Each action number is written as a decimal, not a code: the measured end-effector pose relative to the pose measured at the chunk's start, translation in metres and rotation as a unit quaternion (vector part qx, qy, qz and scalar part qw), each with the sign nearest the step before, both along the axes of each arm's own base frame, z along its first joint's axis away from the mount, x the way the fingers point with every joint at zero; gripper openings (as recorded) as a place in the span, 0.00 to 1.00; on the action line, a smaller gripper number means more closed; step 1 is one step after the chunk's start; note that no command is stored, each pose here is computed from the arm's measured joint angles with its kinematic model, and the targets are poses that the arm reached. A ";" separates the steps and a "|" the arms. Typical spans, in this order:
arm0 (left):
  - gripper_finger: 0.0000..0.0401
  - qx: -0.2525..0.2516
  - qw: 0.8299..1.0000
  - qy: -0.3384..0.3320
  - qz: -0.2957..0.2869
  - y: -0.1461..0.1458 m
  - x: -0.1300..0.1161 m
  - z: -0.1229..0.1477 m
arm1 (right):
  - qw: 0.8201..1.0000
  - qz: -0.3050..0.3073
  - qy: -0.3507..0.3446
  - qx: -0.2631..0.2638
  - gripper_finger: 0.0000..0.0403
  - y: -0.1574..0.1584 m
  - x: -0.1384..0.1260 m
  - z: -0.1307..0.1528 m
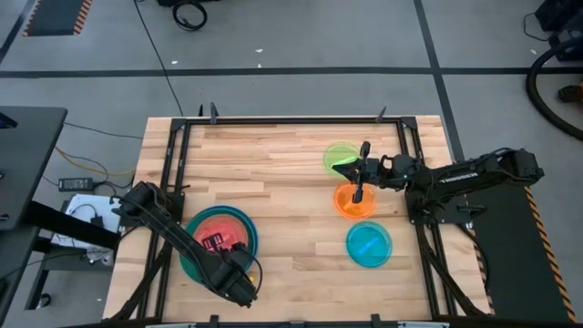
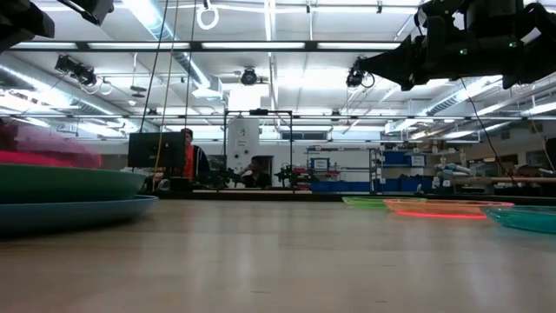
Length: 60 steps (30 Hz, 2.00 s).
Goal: Stack plastic plates
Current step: Stack the pink plate on top of the orange plate, then stack the light orange plate on top of the pink plate
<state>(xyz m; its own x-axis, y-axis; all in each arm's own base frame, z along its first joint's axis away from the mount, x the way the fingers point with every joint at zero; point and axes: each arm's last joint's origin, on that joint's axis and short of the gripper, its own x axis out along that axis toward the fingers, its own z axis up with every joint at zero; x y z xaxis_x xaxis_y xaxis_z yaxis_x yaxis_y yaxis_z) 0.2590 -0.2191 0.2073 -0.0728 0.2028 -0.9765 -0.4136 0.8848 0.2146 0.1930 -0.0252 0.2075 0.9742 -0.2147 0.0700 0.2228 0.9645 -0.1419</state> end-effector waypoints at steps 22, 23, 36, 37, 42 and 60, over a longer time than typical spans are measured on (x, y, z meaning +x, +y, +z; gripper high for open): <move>0.27 -0.019 1.000 -0.003 0.006 0.005 0.010 0.011 | 1.000 0.000 0.001 0.000 0.03 0.000 0.000 0.000; 0.27 -0.020 1.000 -0.005 0.006 0.006 0.012 0.011 | 1.000 0.000 0.003 0.001 0.03 0.000 0.000 -0.001; 0.27 -0.032 0.995 -0.027 -0.086 0.031 0.039 0.010 | 0.997 0.006 0.056 0.052 0.03 0.001 0.000 -0.013; 0.27 -0.030 0.995 -0.030 -0.094 0.033 0.041 0.010 | 0.996 0.010 0.062 0.058 0.03 0.001 0.000 -0.014; 0.27 -0.026 0.988 -0.052 -0.143 0.045 0.055 0.010 | 0.991 0.029 0.091 0.088 0.03 0.004 0.000 -0.021; 0.27 -0.006 0.946 -0.141 -0.291 0.081 0.098 0.013 | 0.968 0.090 0.167 0.165 0.03 0.036 -0.003 -0.036</move>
